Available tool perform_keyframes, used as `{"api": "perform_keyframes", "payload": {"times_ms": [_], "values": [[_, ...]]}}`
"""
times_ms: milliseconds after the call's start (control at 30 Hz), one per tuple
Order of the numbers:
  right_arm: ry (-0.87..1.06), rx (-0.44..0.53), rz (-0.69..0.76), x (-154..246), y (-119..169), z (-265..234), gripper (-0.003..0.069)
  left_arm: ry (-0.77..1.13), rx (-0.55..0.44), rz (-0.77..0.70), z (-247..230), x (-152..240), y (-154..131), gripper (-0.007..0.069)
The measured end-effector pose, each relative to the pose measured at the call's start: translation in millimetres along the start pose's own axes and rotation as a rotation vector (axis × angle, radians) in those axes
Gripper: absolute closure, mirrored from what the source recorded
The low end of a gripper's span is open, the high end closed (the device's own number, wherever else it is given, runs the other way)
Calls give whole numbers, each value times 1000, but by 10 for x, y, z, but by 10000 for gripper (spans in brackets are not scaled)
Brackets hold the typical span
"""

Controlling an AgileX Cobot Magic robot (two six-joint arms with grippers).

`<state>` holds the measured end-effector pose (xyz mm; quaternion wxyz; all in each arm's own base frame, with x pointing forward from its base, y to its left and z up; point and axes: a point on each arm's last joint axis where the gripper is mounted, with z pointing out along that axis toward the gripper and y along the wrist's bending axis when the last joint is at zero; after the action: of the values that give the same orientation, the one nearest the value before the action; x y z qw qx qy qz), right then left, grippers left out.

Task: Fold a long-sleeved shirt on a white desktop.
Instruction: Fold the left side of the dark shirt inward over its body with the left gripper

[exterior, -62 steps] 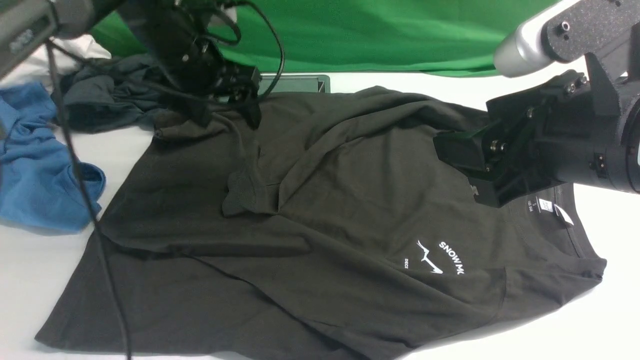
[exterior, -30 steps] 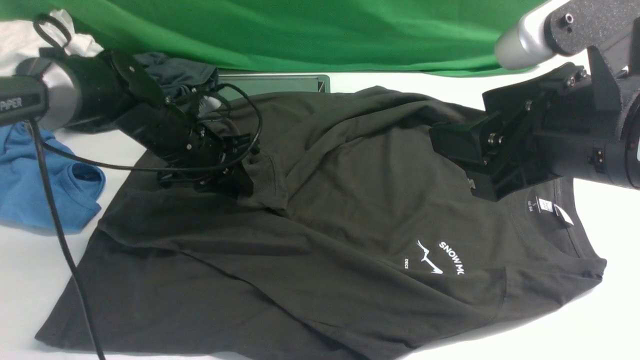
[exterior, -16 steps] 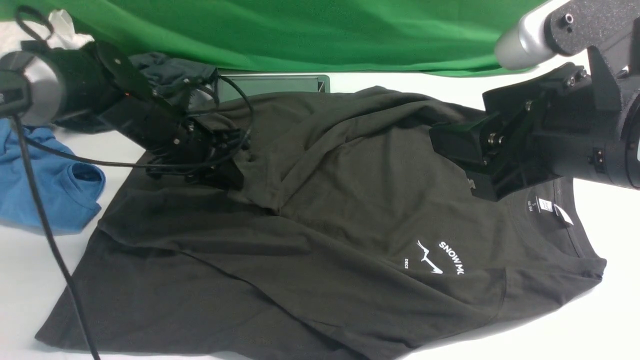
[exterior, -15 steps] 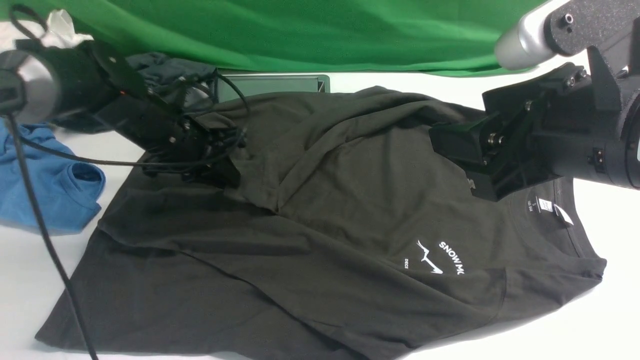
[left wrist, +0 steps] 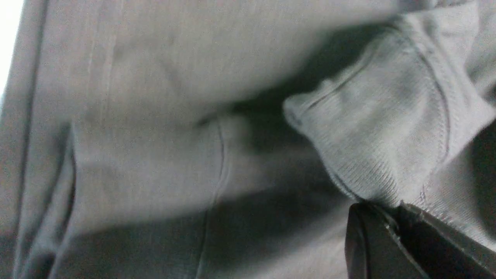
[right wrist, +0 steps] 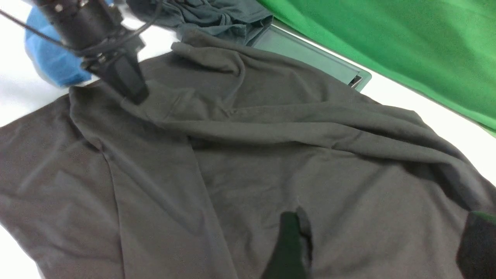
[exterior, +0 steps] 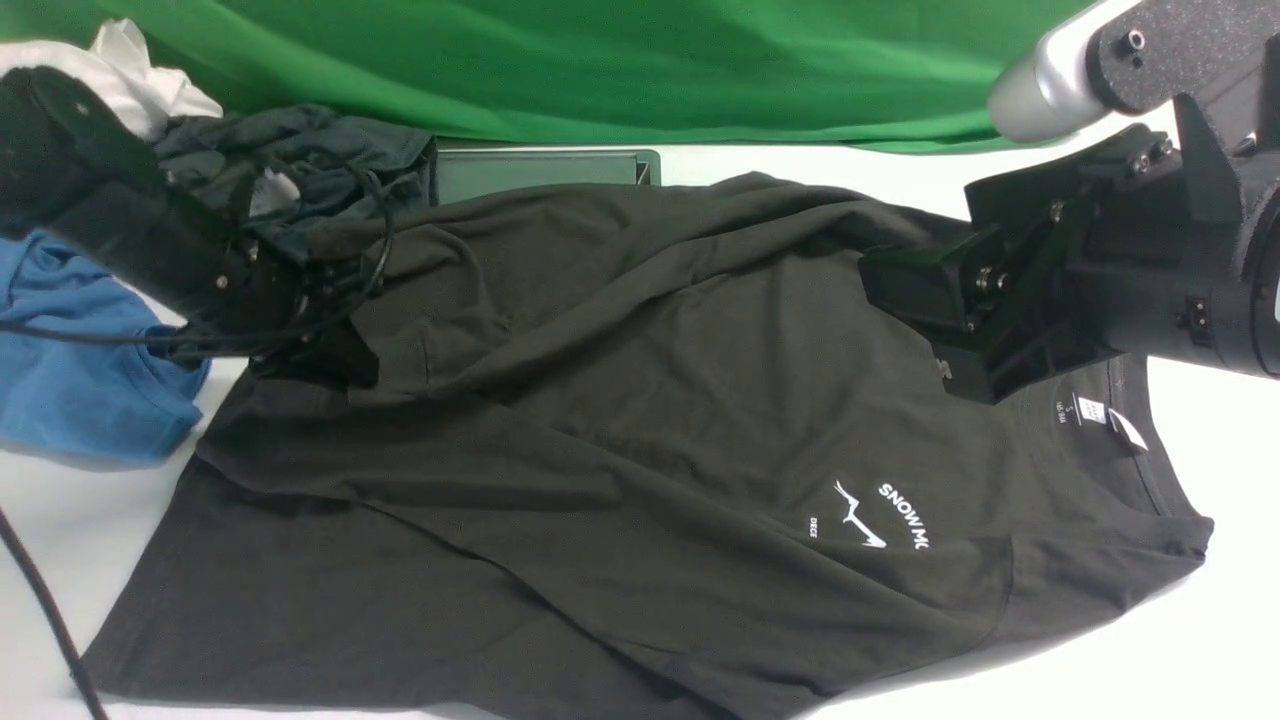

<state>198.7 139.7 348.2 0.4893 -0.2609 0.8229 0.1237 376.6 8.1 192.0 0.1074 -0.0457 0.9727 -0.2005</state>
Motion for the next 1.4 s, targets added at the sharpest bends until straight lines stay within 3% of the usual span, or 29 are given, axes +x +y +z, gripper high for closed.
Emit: {"api": "perform_keyframes", "payload": {"times_ms": [167, 367, 500, 733, 800, 867, 900, 933, 1000, 1067, 1300, 1400], "values": [[0, 0, -20, 0, 0, 0, 104, 8, -18, -1, -22, 144, 9, 577], [-1, 10, -154, -1, -9, 0, 104, -58, -142, 32, -149, 195, 70, 577], [-3, 34, -192, -6, -32, 0, 104, -106, -159, 32, -225, 173, 54, 577], [87, 171, 1, -107, -374, 105, 106, -197, -107, 18, -375, 142, -56, 577], [122, 214, 58, -185, -515, 150, 139, -214, -87, 30, -411, 139, -90, 577], [140, 238, 107, -282, -636, 202, 251, -223, -74, 40, -421, 134, -107, 577], [140, 239, 112, -292, -645, 206, 251, -223, -73, 40, -421, 134, -108, 577], [154, 242, 134, -338, -717, 262, 386, -224, -69, 42, -421, 133, -111, 577], [160, 225, 173, -394, -787, 342, 554, -225, -68, 42, -421, 133, -113, 577], [175, 188, 217, -410, -835, 457, 613, -226, -64, 39, -421, 132, -116, 577], [306, 121, 296, -150, -978, 969, 630, -234, -49, 86, -520, 165, -171, 577], [331, 111, 256, -44, -1023, 1174, 630, -271, -48, 97, -675, 193, -208, 577]]}}
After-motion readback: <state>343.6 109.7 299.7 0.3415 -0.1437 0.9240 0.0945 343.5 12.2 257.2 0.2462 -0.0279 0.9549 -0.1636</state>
